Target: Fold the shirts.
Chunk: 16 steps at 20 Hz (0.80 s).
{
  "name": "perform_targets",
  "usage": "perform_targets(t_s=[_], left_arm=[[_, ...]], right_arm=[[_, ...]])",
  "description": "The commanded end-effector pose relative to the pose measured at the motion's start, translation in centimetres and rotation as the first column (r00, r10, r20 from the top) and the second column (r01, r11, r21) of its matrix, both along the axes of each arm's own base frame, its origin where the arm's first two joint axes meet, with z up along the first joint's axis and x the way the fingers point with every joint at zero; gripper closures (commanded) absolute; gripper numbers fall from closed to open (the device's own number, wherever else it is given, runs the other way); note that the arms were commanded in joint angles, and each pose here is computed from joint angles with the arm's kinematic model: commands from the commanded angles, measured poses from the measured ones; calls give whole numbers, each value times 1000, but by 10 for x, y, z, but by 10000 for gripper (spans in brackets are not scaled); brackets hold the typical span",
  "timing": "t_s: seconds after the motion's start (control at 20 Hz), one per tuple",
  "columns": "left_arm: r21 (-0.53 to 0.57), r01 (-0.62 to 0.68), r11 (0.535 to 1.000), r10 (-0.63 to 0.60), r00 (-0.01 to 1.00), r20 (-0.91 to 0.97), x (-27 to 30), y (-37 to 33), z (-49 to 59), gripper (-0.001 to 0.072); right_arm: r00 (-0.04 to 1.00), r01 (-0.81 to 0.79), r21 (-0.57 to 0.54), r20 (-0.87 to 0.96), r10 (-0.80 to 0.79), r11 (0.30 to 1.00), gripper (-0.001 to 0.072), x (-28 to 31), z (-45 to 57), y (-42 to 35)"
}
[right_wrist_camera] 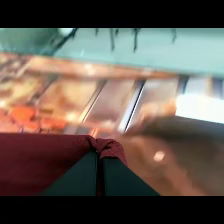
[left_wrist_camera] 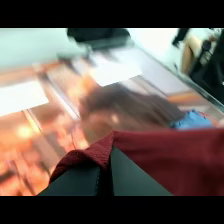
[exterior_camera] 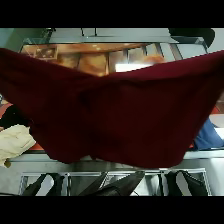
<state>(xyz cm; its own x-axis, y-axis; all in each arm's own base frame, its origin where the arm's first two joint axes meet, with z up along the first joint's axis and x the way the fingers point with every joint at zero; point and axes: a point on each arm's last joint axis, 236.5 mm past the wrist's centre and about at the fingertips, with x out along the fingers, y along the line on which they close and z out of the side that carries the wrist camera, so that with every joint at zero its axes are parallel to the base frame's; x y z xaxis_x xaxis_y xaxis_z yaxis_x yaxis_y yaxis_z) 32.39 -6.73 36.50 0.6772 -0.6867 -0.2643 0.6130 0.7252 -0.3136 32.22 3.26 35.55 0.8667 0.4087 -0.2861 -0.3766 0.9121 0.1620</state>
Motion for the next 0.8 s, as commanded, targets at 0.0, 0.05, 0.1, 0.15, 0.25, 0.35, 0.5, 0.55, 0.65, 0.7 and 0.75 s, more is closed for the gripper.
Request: perform_targets(t_s=[0.0,0.05,0.1,0.15,0.25,0.35,0.5,0.55,0.65,0.7,0.75], left_arm=[[7,45,999,-41,961,-275,70,-10,-114,686],[4,55,998,-50,940,-338,86,-15,-147,686],[3,54,999,-48,911,-409,105,-18,-188,685],[7,54,998,-45,883,-467,120,-21,-223,686],[11,59,998,-43,838,-545,145,-23,-274,685],[4,60,998,-45,801,-597,168,-23,-307,686],[-18,27,999,-33,772,-635,198,-18,-330,686],[-16,24,1000,-29,765,-643,204,-16,-333,686],[76,14,997,42,730,-683,205,-2,-348,686],[132,18,991,81,706,-704,202,5,-356,686],[184,25,983,117,688,-716,199,11,-364,686]], right_arm=[[955,-45,138,-284,83,989,697,60,-122,-7],[940,-42,157,-329,92,987,697,75,-151,-9],[919,-17,183,-385,87,983,697,92,-186,-14],[896,0,205,-435,91,979,697,106,-216,-17],[849,42,261,-518,104,964,697,130,-269,-21],[811,71,309,-572,126,948,697,148,-311,-24],[777,94,343,-612,146,935,698,169,-342,-31],[776,96,346,-613,147,933,698,174,-344,-33],[769,84,331,-621,150,940,698,176,-345,-37],[756,91,306,-640,134,947,698,173,-351,-42],[733,99,267,-671,111,959,697,167,-361,-47]])
